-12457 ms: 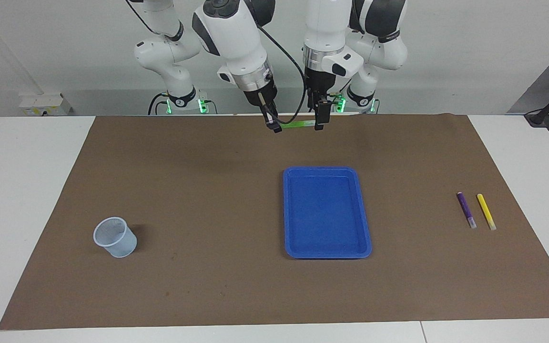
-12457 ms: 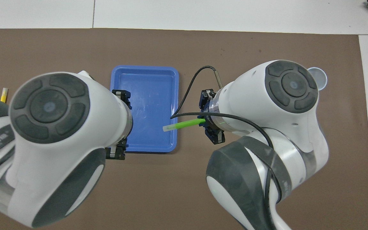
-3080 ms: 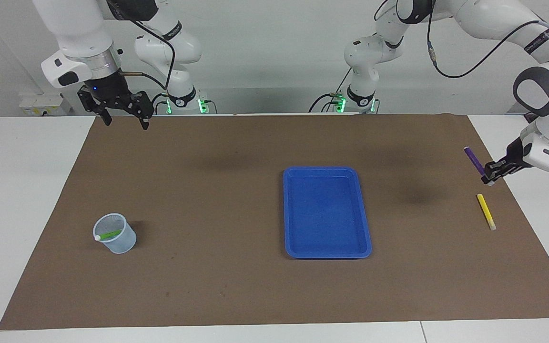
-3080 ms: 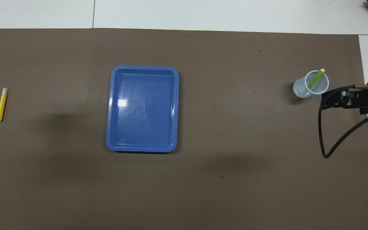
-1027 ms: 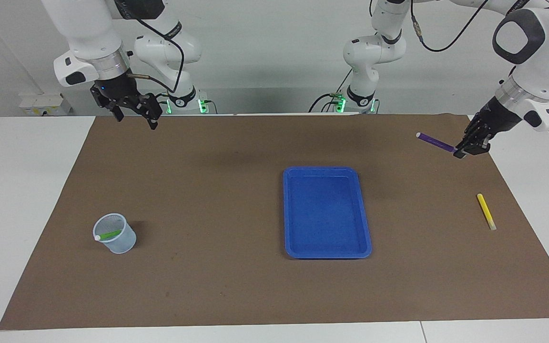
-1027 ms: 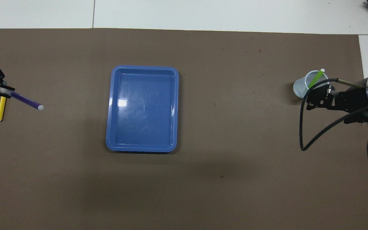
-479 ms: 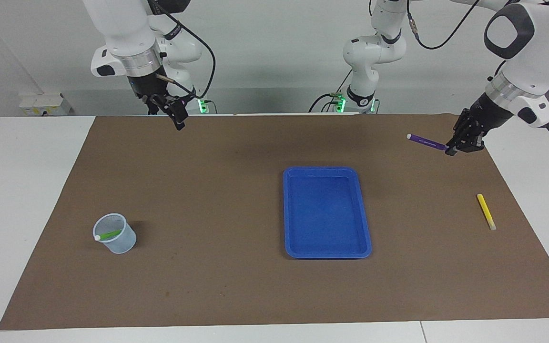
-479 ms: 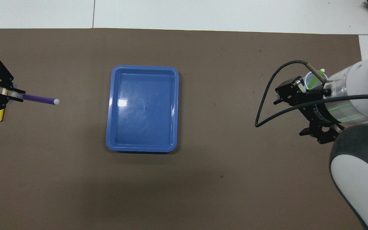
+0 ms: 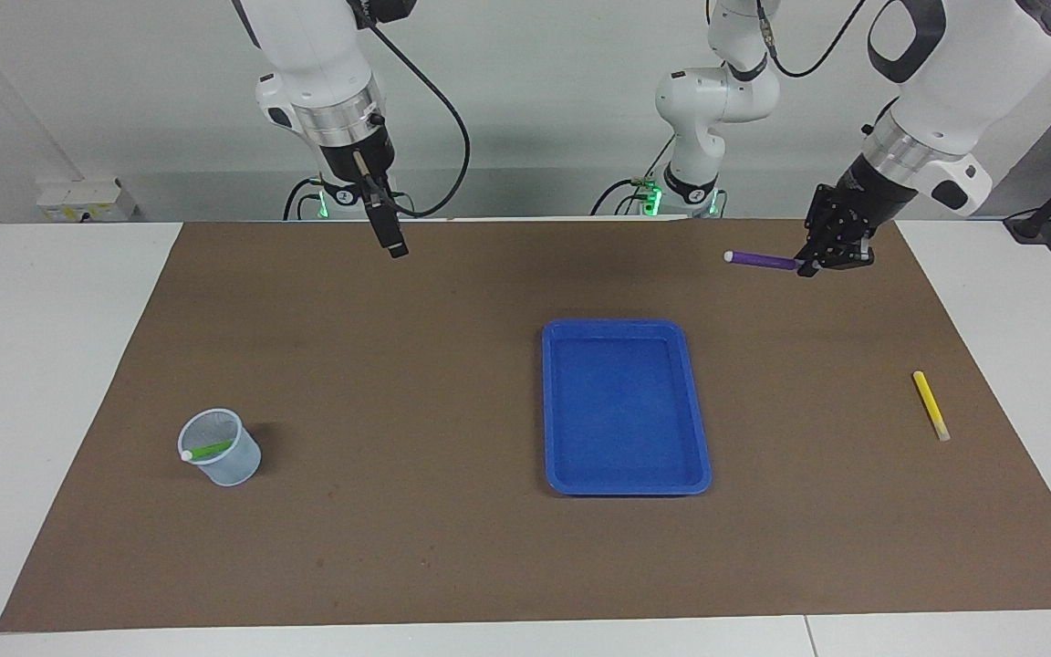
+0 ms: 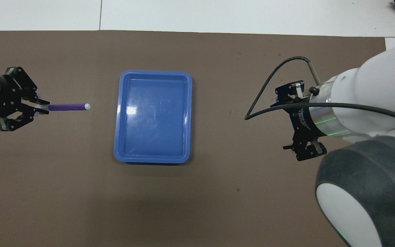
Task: Transfer and insert pens with both arms
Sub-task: 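Carry the purple pen over the tray toward the right gripper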
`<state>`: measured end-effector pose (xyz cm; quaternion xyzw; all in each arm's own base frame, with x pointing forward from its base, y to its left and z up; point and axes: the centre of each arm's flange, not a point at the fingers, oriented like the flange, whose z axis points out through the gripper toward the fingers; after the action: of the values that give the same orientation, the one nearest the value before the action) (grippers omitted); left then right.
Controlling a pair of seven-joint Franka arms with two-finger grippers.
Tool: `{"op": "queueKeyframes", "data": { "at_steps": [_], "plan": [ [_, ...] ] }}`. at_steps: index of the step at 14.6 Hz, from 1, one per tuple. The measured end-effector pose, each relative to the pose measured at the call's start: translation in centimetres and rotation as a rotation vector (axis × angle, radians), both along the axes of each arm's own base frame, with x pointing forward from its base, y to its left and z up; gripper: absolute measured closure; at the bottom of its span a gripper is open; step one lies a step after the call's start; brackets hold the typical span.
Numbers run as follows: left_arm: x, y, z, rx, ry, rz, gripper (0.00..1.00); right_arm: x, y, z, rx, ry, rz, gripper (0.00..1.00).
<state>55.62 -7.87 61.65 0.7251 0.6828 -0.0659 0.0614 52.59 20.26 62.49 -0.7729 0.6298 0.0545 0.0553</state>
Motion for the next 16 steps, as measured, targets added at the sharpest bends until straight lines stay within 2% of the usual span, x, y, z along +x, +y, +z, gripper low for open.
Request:
{"op": "queueKeyframes", "data": {
  "at_steps": [3,7,11,16],
  "plan": [
    [-0.8,-3.8,0.2,0.014,0.014,0.048,0.83,0.4,1.7,-0.1,0.075,0.008,-0.088,0.00],
    [-1.8,-7.3,0.5,0.059,0.012,0.125,0.83,-0.1,5.5,-1.3,0.084,0.046,-0.142,0.00],
    [-2.9,-11.0,0.6,0.080,0.011,0.176,0.83,0.0,7.9,-1.3,0.115,0.019,-0.213,0.00],
    [-4.4,-15.3,0.0,0.111,-0.028,0.229,0.83,-0.6,10.9,-1.8,0.129,0.026,-0.233,0.00]
  ]
}}
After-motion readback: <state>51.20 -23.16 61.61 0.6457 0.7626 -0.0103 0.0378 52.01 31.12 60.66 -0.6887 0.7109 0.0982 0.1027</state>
